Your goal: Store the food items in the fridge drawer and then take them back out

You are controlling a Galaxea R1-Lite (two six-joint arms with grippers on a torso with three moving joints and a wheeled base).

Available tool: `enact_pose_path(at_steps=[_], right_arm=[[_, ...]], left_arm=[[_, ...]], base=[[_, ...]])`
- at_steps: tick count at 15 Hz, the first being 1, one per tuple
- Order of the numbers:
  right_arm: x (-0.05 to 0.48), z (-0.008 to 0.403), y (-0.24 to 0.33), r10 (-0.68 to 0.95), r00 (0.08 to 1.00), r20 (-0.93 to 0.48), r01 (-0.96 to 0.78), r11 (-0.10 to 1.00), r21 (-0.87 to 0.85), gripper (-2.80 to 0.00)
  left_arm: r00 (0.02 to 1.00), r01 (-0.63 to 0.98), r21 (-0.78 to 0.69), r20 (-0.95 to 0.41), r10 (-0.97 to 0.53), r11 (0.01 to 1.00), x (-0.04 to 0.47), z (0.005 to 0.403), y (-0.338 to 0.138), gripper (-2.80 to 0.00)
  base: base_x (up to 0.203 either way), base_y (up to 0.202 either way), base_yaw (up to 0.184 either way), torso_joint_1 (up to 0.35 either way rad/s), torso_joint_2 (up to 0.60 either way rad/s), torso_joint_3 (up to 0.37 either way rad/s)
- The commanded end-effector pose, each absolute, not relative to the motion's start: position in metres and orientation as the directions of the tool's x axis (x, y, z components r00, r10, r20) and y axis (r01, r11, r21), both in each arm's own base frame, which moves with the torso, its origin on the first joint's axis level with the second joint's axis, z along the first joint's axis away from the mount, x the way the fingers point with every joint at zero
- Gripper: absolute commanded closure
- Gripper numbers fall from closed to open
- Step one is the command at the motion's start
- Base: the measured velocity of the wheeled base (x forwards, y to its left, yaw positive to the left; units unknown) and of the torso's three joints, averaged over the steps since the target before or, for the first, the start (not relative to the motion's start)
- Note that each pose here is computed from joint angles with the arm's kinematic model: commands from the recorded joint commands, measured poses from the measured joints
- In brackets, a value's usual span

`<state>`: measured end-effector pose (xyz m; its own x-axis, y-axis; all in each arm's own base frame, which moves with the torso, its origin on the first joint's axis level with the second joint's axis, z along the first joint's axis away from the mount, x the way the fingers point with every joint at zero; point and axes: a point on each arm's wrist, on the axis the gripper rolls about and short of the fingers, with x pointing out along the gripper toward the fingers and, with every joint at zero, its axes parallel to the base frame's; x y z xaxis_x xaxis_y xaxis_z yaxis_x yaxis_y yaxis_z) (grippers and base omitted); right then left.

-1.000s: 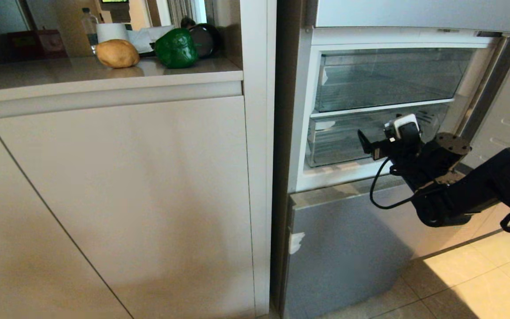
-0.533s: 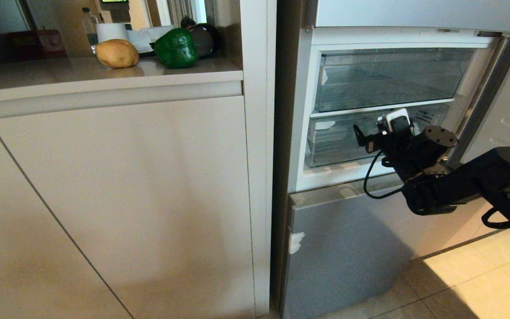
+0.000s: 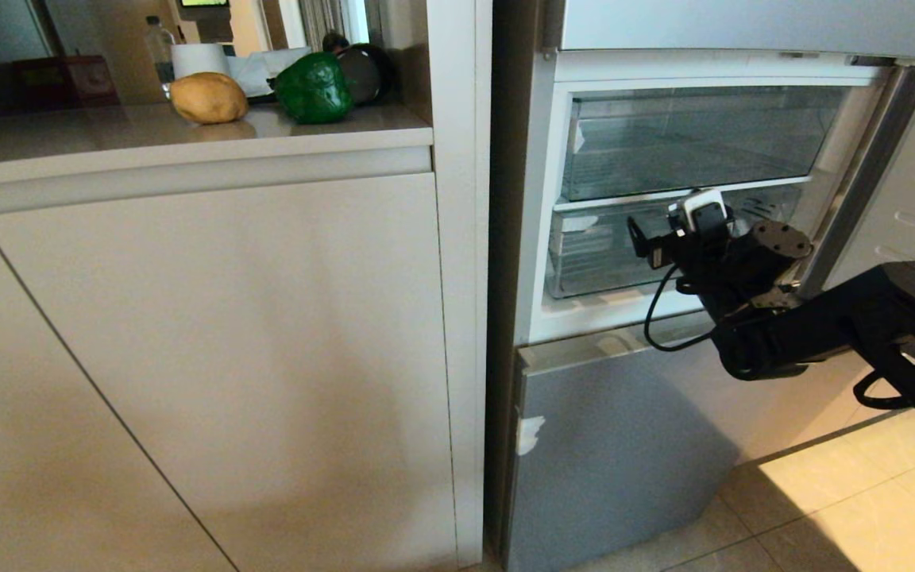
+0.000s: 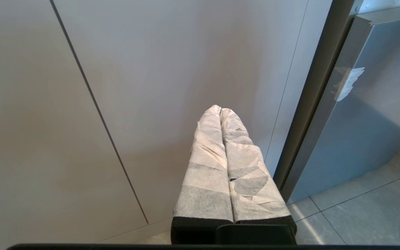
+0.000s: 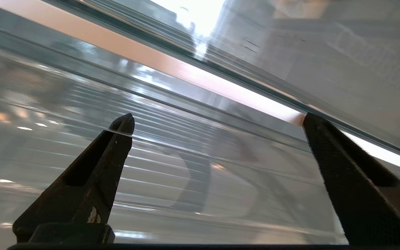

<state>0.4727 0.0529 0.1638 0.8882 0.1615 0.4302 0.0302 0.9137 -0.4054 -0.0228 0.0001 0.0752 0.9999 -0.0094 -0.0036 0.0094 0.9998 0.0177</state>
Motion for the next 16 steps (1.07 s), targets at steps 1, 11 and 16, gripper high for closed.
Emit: enact_pose_path(at_steps=[1, 11, 16], right_arm=[[0.468, 0.169, 0.063, 0.183, 0.877, 0.445, 0.016, 0.914, -0.406, -2.80], [0.457, 0.171, 0.082, 0.192, 0.873, 0.449, 0.017, 0.907, -0.421, -2.80], [0.434, 0.161, 0.079, 0.196, 0.885, 0.423, 0.006, 0.902, -0.431, -2.80]], left_arm=[[1.000, 0.009, 0.017, -0.005, -0.009, 1.000, -0.023, 0.075, 0.000, 0.00], [1.000, 0.009, 0.017, -0.005, -0.009, 1.000, -0.023, 0.075, 0.000, 0.00], [1.000, 0.009, 0.017, -0.005, -0.009, 1.000, -0.023, 0.075, 0.000, 0.00]], base=[[0.000, 0.000, 0.000, 0.000, 0.00, 0.000], [0.000, 0.000, 0.000, 0.000, 0.00, 0.000], [0.000, 0.000, 0.000, 0.000, 0.00, 0.000]])
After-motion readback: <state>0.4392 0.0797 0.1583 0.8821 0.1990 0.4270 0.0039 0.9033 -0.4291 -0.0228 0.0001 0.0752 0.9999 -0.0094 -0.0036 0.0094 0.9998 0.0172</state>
